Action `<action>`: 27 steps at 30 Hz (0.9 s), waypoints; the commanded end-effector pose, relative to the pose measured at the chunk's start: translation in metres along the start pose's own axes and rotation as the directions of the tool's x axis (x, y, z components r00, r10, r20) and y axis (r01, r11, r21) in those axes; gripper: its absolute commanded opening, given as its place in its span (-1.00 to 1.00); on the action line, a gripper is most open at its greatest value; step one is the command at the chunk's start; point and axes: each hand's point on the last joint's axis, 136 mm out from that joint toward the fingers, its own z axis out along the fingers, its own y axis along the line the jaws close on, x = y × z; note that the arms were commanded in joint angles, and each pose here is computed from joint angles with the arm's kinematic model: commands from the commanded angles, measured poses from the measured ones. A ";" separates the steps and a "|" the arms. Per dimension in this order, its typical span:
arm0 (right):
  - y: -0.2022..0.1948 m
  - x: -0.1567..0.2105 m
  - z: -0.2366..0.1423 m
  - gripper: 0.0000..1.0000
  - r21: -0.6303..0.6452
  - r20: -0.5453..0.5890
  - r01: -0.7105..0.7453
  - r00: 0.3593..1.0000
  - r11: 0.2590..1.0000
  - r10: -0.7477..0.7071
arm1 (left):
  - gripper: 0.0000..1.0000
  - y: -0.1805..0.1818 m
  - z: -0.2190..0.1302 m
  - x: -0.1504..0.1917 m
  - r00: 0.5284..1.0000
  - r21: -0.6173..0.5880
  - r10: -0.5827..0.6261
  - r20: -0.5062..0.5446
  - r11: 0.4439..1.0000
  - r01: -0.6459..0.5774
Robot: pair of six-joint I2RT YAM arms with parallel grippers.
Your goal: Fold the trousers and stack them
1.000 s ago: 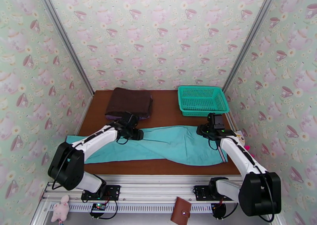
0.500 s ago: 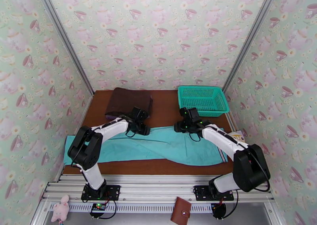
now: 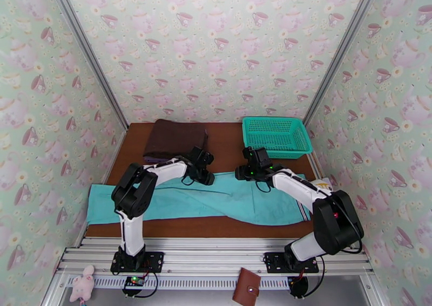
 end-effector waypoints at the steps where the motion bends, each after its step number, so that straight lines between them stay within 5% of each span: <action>1: -0.005 -0.001 -0.005 0.15 0.014 0.020 0.008 1.000 1.000 -0.008 | 0.05 -0.008 0.005 -0.010 0.999 0.016 0.045 0.015 0.999 -0.045; 3: -0.007 0.002 -0.004 0.16 0.015 0.013 0.005 1.000 1.000 -0.005 | -0.07 -0.012 0.005 -0.006 0.998 0.019 0.059 0.003 0.998 -0.059; 7: -0.008 0.002 -0.004 0.17 0.011 0.015 -0.003 1.000 1.000 0.002 | -0.66 -0.017 0.000 -0.003 0.998 0.040 0.065 0.004 0.997 -0.066; 13: -0.011 0.001 -0.002 0.17 0.014 0.015 -0.019 1.000 1.000 0.019 | -1.00 -0.024 -0.016 -0.011 0.998 0.043 0.058 0.038 0.997 -0.060; 21: -0.017 0.005 -0.002 0.18 0.025 0.014 -0.037 0.999 0.999 0.037 | -1.00 -0.044 -0.050 -0.040 0.989 0.093 0.065 0.135 0.993 -0.078; 27: -0.022 0.009 -0.002 0.19 0.034 0.007 -0.053 0.999 0.998 0.052 | -1.00 -0.006 -0.028 -0.053 0.995 -0.078 0.009 0.096 0.997 -0.001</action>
